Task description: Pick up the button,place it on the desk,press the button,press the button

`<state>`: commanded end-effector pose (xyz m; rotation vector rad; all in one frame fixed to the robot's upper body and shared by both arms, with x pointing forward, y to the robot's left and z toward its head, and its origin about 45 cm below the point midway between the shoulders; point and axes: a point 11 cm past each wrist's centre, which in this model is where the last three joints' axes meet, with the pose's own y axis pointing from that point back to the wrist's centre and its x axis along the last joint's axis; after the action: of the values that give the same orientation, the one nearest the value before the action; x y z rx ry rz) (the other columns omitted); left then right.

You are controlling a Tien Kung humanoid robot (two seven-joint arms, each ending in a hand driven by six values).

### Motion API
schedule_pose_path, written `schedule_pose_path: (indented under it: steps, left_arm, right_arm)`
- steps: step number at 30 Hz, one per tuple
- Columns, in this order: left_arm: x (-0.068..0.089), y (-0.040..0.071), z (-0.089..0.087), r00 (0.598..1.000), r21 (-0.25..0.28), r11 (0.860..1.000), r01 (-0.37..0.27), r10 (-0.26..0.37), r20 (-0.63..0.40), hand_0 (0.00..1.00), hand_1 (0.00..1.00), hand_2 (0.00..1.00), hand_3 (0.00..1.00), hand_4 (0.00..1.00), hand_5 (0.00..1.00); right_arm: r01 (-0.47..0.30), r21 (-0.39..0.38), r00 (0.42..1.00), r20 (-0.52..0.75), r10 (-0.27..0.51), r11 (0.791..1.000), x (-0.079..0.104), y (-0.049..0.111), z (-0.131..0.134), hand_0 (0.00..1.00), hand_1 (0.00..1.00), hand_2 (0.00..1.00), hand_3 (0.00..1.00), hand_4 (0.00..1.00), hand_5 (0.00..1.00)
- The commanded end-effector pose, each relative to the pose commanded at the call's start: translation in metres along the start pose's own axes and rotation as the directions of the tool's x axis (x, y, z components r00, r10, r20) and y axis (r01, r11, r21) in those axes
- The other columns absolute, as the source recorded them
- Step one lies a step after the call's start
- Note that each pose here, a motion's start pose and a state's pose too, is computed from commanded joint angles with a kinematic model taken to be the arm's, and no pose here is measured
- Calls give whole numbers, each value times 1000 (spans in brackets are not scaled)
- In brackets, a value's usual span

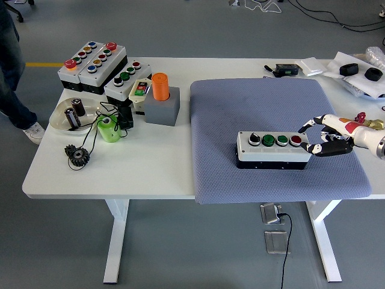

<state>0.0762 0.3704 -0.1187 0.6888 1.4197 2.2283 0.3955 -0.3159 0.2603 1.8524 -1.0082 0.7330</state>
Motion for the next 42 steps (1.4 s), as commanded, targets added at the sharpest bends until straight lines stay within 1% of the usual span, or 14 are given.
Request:
schedule_pose_path:
  steps: [13, 26, 35, 39, 41, 42]
  left_arm:
    - [-4, 1, 4, 1000, -5, 1000, 7, -7, -6, 650, 704, 724, 512, 313, 937]
    - [-4, 1, 3, 1000, -3, 1000, 5, -5, 0, 650, 705, 725, 511, 313, 938]
    - [-4, 1, 3, 1000, -3, 1000, 5, -5, 2, 650, 705, 724, 511, 313, 938]
    - [-5, 1, 4, 1000, -5, 1000, 7, -7, -1, 650, 705, 723, 511, 313, 937]
    - [-6, 1, 4, 1000, -6, 1000, 8, -8, -2, 650, 705, 723, 511, 313, 937]
    - [-6, 1, 5, 1000, -6, 1000, 9, -9, -3, 650, 705, 723, 511, 313, 937]
  right_arm:
    - [20, -32, 1000, -17, -21, 999, -7, -7, 5, 135, 2, 62, 727, 659, 485]
    - [44, -58, 999, -30, -46, 997, -16, -10, 10, 135, 2, 62, 719, 660, 505]
    - [32, -26, 998, -47, -33, 999, -14, -9, -2, 135, 2, 62, 720, 659, 514]
    - [-4, 10, 999, -34, 4, 1000, -4, -4, -13, 135, 2, 62, 720, 658, 519]
    - [-29, 49, 999, -25, 30, 998, 5, 0, -26, 135, 2, 62, 720, 658, 519]
    - [-31, 60, 999, -26, 33, 998, 6, 0, -30, 135, 2, 62, 720, 658, 519]
